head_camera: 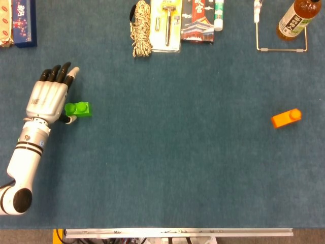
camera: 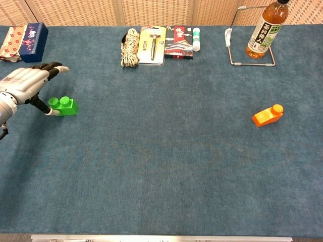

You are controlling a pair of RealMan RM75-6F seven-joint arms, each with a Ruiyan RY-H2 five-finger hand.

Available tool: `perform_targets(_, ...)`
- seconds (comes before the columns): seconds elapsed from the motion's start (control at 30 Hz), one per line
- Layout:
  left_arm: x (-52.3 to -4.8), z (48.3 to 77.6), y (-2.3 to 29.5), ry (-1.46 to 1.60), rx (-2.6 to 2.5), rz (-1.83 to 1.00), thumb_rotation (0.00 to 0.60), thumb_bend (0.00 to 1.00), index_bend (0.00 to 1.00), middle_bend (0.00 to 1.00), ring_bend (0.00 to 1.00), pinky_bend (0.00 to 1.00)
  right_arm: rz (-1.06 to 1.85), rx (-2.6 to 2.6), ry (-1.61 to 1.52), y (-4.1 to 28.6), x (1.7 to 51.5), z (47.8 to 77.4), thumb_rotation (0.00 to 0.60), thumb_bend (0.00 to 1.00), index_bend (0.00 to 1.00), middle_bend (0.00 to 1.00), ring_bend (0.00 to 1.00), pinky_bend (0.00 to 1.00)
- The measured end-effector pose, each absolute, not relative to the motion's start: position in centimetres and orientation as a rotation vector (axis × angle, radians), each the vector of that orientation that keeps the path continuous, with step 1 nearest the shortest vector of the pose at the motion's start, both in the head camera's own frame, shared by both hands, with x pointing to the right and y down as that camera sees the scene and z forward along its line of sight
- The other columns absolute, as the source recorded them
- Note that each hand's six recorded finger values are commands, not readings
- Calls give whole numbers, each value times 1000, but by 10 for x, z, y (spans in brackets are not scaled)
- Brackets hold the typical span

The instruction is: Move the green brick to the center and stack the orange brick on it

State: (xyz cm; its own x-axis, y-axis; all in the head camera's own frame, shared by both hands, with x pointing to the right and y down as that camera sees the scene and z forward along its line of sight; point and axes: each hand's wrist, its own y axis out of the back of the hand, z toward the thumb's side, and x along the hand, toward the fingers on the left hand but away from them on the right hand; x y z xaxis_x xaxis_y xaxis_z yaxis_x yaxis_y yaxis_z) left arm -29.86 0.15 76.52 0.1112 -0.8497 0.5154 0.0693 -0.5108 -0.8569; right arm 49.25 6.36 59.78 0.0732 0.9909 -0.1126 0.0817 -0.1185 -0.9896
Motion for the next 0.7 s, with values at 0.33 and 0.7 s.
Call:
perform_targets(0.33,-297,767,-2,754,-1605,-1515,600,82,20,0,0,90,1200,-1392,-1168,64,493,597,600,0,339,376,201,204)
perform_targets(0.7,-282,760,-2,753,-1764,-1512,600,116,304,0,0,90,1199,-1393,-1166,64,492,597,600,0,339,376,201,204)
